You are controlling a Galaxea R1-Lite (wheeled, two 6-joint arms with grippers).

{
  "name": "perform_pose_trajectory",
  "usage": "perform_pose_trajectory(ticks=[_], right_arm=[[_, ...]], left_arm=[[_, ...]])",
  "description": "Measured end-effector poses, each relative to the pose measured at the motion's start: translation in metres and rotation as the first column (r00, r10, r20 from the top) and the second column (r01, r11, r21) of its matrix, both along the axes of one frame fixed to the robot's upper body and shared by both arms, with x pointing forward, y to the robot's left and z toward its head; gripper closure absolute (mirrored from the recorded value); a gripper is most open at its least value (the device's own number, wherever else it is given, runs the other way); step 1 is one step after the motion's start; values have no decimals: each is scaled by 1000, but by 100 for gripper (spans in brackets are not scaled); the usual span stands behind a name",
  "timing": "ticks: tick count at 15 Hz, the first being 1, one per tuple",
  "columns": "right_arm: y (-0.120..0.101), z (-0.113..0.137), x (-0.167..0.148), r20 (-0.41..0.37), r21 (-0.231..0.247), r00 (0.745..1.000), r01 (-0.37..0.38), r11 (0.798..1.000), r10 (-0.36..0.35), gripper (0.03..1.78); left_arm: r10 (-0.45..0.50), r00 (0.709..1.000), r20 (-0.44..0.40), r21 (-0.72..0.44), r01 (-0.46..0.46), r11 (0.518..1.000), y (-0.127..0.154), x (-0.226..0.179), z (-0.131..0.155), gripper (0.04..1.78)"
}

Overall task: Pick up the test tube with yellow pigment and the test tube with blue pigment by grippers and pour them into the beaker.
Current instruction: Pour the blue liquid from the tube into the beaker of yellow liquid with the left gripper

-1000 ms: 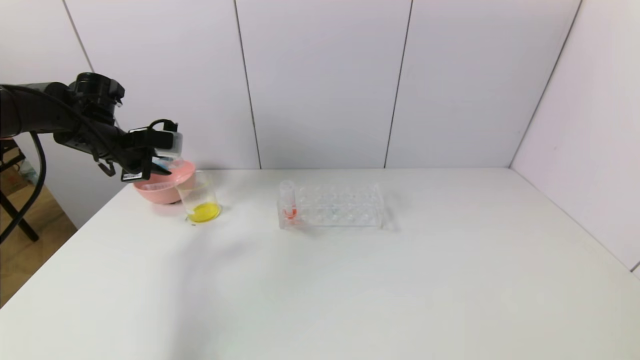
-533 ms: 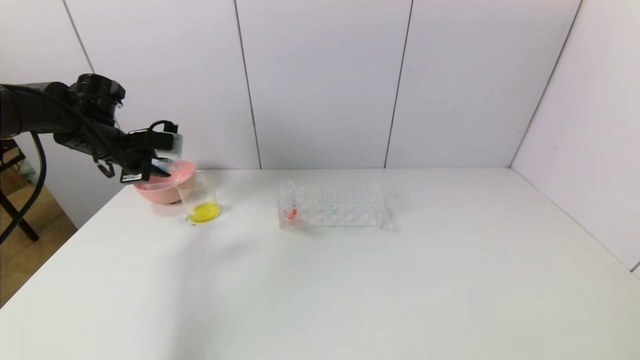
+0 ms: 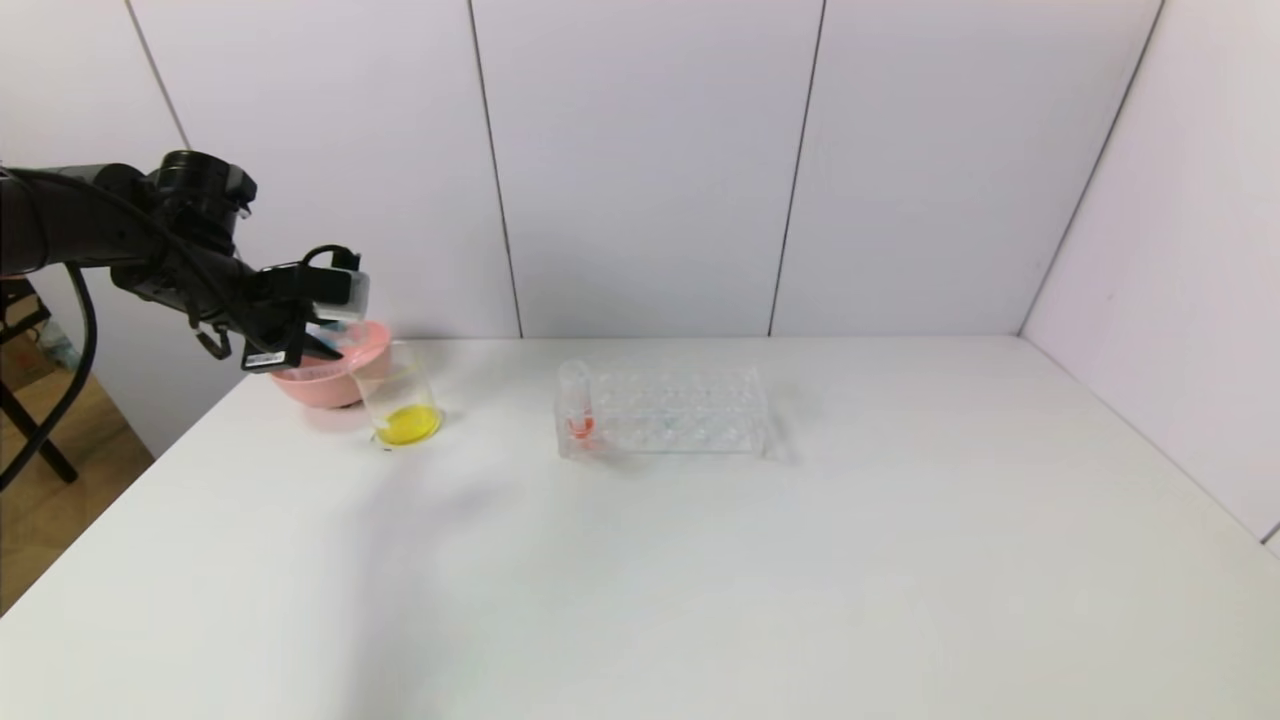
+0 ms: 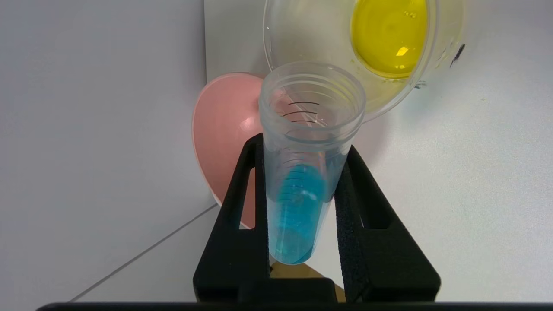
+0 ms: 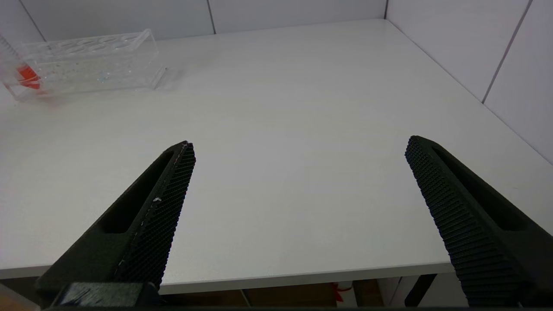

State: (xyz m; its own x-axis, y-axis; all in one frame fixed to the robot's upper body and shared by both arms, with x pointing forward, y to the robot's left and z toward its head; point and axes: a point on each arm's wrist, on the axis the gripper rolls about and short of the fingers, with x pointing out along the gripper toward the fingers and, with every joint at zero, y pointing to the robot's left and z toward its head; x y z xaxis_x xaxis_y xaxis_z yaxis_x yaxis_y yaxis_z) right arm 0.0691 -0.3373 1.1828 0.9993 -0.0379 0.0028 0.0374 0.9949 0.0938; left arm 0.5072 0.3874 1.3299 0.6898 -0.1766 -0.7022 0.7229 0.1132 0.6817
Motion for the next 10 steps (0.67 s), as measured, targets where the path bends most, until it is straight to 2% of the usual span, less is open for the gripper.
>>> perform_pose_trajectory(ticks=[10], right_arm=[[0,0,0,0,0,1000,0,1000,0,4]], left_arm=[[17,1000,-11,90,-16,996,-7,3,-4,137]])
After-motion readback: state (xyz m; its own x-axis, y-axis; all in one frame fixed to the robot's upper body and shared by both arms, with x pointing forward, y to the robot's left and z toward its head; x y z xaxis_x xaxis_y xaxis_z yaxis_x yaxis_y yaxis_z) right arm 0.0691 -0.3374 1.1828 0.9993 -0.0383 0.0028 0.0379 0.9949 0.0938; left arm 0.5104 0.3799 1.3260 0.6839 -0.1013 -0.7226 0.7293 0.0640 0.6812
